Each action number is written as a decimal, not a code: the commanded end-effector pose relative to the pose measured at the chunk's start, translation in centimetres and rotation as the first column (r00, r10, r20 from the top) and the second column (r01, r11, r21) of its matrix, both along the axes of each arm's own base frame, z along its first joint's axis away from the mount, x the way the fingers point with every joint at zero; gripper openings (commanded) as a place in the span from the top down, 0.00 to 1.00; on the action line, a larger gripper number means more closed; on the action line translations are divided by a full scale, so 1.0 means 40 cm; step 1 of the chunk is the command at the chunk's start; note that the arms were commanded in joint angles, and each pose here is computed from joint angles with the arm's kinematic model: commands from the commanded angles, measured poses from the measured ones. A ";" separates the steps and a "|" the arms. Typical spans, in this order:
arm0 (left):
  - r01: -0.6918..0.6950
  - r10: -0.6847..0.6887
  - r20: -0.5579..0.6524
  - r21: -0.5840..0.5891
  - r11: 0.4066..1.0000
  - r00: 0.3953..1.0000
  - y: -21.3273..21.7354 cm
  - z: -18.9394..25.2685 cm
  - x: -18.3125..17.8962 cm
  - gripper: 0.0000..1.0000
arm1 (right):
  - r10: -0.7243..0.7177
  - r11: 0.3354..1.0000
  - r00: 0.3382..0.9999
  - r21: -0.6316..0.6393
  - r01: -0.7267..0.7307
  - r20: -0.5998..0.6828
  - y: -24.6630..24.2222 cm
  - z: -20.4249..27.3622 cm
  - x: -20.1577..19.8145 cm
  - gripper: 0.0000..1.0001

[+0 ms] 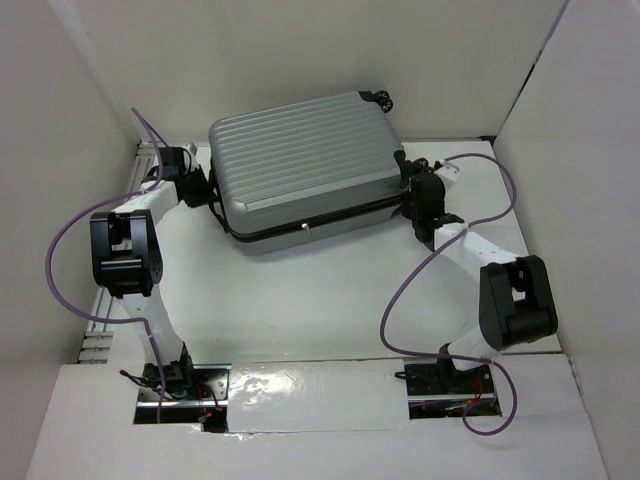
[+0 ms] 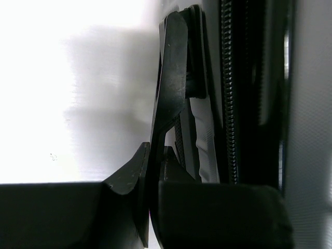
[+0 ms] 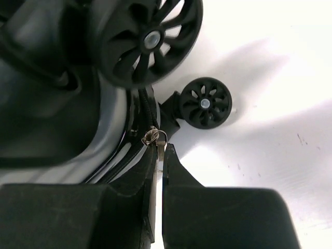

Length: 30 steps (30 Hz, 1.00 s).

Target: Pack the luggage

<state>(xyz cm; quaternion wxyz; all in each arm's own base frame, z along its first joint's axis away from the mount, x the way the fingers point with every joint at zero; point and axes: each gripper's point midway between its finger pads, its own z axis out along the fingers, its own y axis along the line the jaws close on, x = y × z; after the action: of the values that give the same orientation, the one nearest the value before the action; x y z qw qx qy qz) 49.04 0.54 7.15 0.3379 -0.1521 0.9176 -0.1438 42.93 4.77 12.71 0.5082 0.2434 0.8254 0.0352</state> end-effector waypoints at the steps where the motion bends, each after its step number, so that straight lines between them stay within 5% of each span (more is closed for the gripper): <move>1: -0.086 0.105 -0.178 0.108 0.990 0.978 0.141 -0.101 -0.090 1.00 | -0.395 0.903 0.914 -0.140 0.405 0.094 -0.295 0.044 -0.007 1.00; 4: -0.095 0.114 -0.178 0.108 0.990 0.977 0.152 -0.104 -0.086 1.00 | -0.377 0.915 0.909 -0.082 0.396 0.179 -0.336 0.074 0.038 1.00; 7: -0.098 0.115 -0.177 0.098 0.990 0.978 0.159 -0.106 -0.080 1.00 | -0.195 0.973 0.949 -0.069 0.218 0.249 -0.322 0.100 0.093 1.00; 9: -0.075 0.089 -0.167 0.093 0.993 0.982 0.157 -0.107 -0.061 1.00 | 0.066 0.992 0.965 -0.119 -0.036 0.253 -0.259 0.085 0.110 1.00; 12: -0.050 0.062 -0.152 0.079 0.996 0.986 0.154 -0.110 -0.027 1.00 | 0.361 0.929 0.880 -0.205 -0.309 0.309 -0.215 0.097 0.112 1.00; 18: -0.023 0.033 -0.112 0.092 0.996 0.993 0.169 -0.102 0.048 1.00 | 0.380 0.924 0.868 -0.172 -0.342 0.320 -0.282 0.066 0.138 1.00; 22: 0.008 0.001 -0.090 0.109 0.994 0.996 0.176 -0.102 0.080 1.00 | 0.505 0.861 0.796 -0.262 -0.436 0.334 -0.261 0.103 0.186 1.00; 30: 0.054 -0.052 -0.033 0.068 0.996 0.998 0.164 -0.101 0.164 1.00 | 0.493 0.867 0.801 -0.268 -0.420 0.339 -0.283 0.090 0.301 1.00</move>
<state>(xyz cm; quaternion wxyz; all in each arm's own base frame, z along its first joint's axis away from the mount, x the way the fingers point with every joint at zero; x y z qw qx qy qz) 55.56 0.54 7.29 0.3381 -0.0985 0.9171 -0.1867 49.99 2.25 12.40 0.5652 -0.0741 0.7729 0.2788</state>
